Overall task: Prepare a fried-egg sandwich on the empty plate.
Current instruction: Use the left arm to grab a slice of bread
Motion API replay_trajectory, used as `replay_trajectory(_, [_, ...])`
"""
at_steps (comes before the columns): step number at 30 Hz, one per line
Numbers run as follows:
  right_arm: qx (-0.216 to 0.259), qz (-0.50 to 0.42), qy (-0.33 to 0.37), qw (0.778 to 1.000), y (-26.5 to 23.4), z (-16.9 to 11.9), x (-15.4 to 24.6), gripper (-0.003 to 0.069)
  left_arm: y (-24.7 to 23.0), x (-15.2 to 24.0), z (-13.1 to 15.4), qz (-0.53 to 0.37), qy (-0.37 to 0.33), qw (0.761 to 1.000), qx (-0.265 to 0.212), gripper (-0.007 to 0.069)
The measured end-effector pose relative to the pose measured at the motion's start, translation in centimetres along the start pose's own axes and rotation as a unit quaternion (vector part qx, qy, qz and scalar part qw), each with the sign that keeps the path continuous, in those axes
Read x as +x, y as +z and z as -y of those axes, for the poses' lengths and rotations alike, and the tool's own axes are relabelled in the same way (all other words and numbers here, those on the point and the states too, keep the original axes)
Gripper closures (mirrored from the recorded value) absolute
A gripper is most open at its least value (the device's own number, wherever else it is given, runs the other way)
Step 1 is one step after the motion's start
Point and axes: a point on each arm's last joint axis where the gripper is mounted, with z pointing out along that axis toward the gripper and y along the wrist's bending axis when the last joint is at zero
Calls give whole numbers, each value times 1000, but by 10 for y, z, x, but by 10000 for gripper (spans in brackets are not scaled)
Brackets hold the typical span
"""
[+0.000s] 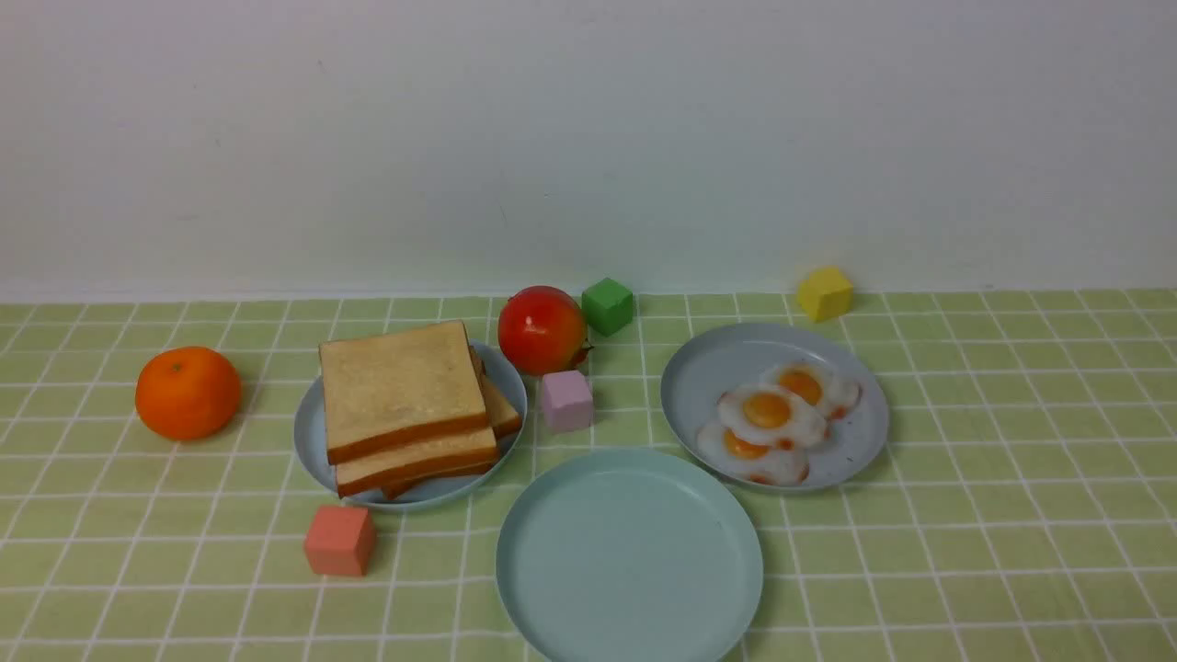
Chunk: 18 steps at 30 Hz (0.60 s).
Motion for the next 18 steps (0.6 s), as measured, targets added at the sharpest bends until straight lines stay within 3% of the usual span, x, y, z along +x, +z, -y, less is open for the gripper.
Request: replay_trajectory(18, [0, 0, 0, 1000, 0, 0, 0, 421, 0, 0, 0, 0, 0, 1000, 0, 460])
